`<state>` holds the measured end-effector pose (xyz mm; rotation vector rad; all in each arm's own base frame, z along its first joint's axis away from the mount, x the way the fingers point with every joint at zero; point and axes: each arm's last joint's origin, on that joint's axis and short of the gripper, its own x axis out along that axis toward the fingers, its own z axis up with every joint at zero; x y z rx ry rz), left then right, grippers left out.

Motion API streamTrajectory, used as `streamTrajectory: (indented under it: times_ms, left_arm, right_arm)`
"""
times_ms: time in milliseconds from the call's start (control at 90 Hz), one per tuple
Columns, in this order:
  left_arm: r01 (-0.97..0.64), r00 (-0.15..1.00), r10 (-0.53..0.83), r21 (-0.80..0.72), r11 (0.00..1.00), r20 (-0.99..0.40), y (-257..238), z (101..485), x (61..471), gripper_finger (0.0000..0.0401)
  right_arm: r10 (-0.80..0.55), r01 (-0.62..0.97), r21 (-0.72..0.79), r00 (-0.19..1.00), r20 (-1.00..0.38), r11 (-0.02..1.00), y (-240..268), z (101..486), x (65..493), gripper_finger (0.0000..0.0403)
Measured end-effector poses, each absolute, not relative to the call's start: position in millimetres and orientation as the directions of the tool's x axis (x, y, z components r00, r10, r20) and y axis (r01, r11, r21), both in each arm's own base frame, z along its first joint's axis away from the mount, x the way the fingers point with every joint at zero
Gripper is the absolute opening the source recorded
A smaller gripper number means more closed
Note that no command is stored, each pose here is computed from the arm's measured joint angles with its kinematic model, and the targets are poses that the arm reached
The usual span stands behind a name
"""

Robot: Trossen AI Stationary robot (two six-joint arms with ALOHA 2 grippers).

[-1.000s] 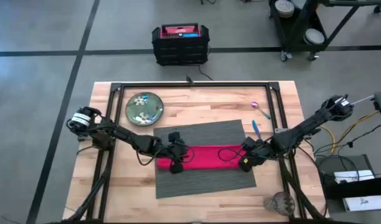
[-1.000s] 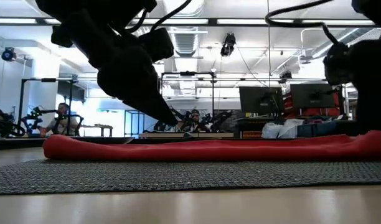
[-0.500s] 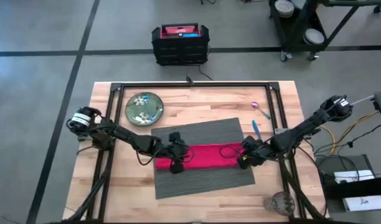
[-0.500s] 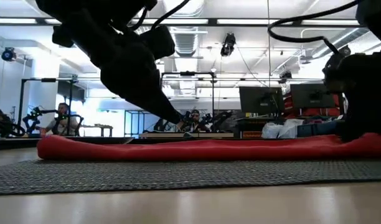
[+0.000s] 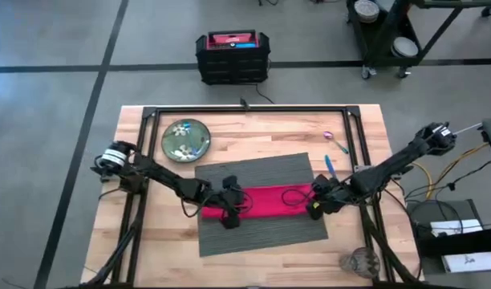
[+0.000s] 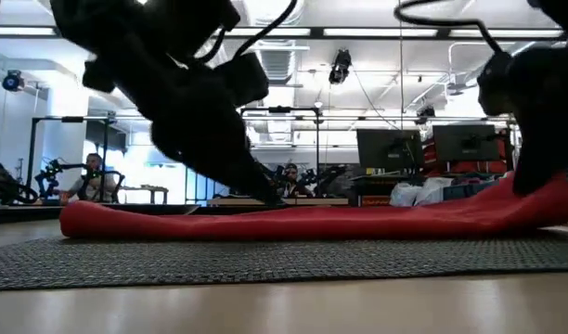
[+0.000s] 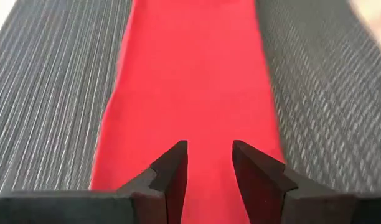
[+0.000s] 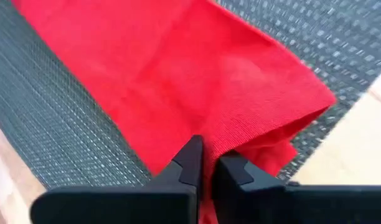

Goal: Set table place
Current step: Fold the red table napkin

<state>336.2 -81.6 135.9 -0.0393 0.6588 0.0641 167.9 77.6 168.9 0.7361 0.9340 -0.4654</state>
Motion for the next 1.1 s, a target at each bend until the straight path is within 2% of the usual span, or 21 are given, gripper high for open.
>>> streamTrajectory:
  times_ms: [222, 378, 511, 656, 789, 1011, 1100]
  left_arm:
    - [-0.101, 0.782, 0.083, 0.007, 0.995, -0.617, -81, 116, 346, 0.0114]
    - [-0.108, 0.784, 0.090, 0.007, 0.994, -0.614, -82, 107, 352, 0.0114]
    - [-0.109, 0.784, 0.090, 0.007, 0.994, -0.615, -83, 107, 356, 0.0114]
    - [-0.101, 0.787, 0.082, 0.004, 0.995, -0.612, -83, 116, 358, 0.0114]
    - [-0.101, 0.795, 0.079, -0.003, 0.995, -0.602, -83, 139, 357, 0.0114]
    - [-0.128, 0.684, 0.089, 0.001, 0.992, -0.724, -87, 184, 329, 0.0114]
    - [-0.166, 0.625, 0.130, 0.031, 0.986, -0.770, -92, 188, 307, 0.0114]
  right_arm:
    - [-0.073, 0.582, 0.430, 0.647, -0.759, 0.691, 83, 194, 184, 0.0002]
    - [-0.069, 0.451, 0.526, 0.802, -0.594, 0.721, 85, 210, 201, 0.0002]
    - [-0.091, 0.362, 0.532, 0.879, -0.468, 0.766, 82, 223, 211, 0.0002]
    - [-0.117, 0.332, 0.491, 0.901, -0.418, 0.806, 77, 228, 216, 0.0002]
    - [-0.133, 0.326, 0.456, 0.904, -0.406, 0.828, 73, 229, 219, 0.0002]
    - [-0.152, 0.350, 0.410, 0.884, -0.443, 0.842, 72, 219, 224, 0.0002]
    - [-0.155, 0.354, 0.405, 0.881, -0.447, 0.843, 74, 211, 232, 0.0002]
